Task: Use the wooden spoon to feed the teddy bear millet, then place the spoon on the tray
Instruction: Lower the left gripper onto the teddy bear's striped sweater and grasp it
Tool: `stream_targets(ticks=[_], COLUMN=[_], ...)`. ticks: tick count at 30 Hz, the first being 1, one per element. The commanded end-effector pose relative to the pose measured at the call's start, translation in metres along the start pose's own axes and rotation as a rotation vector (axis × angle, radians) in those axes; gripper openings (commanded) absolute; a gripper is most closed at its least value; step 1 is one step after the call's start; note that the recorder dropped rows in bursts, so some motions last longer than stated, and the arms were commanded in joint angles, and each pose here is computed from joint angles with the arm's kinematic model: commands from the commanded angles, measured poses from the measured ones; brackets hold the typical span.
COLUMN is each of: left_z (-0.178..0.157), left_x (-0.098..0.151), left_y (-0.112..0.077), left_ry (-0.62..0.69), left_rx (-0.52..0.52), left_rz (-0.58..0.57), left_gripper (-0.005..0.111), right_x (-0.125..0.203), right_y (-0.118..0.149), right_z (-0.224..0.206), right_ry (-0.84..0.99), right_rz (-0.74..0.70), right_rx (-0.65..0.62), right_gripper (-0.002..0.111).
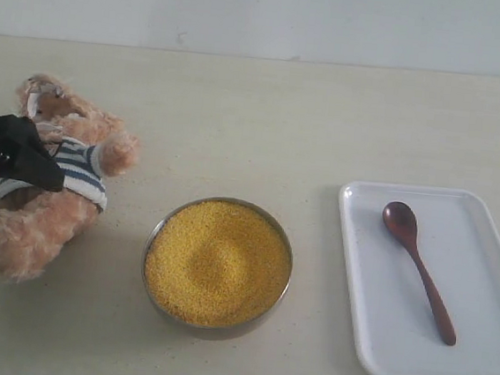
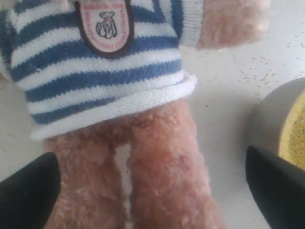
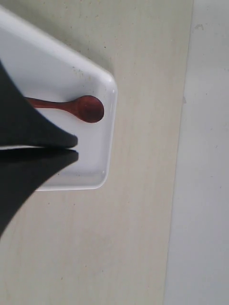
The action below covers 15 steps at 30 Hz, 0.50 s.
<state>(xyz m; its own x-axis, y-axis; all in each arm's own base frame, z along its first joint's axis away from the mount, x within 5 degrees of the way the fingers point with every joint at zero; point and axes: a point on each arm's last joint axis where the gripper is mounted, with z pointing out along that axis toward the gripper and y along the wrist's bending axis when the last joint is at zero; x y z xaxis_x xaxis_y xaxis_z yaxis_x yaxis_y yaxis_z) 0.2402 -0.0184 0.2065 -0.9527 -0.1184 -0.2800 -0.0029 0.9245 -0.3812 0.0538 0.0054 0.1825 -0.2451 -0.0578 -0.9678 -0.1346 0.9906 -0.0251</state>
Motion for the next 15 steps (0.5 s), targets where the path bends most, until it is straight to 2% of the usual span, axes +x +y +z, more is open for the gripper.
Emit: stream_targets(ticks=[1, 6, 11, 15], left_z=[0.012, 0.025, 0.041, 0.048], left_x=[-0.007, -0.012, -0.011, -0.009], left_y=[0.002, -0.006, -0.005, -0.003], left_ry=[0.011, 0.039, 0.114, 0.145], left_rx=[-0.003, -0.019, -0.136, -0.182], left_rz=[-0.003, 0.055, 0.085, 0.094], left_gripper=[0.109, 0.109, 0.109, 0.109], right_x=[-0.001, -0.001, -0.001, -0.001], right_y=[0.0, 0.0, 0.0, 0.0], right_z=[0.0, 0.0, 0.0, 0.0], right_ry=[-0.009, -0.009, -0.009, -0.009], right_rz=[-0.004, -0.004, -0.004, -0.004], right_rx=[0.002, 0.002, 0.002, 0.002], right_gripper=[0.0, 0.0, 0.0, 0.0])
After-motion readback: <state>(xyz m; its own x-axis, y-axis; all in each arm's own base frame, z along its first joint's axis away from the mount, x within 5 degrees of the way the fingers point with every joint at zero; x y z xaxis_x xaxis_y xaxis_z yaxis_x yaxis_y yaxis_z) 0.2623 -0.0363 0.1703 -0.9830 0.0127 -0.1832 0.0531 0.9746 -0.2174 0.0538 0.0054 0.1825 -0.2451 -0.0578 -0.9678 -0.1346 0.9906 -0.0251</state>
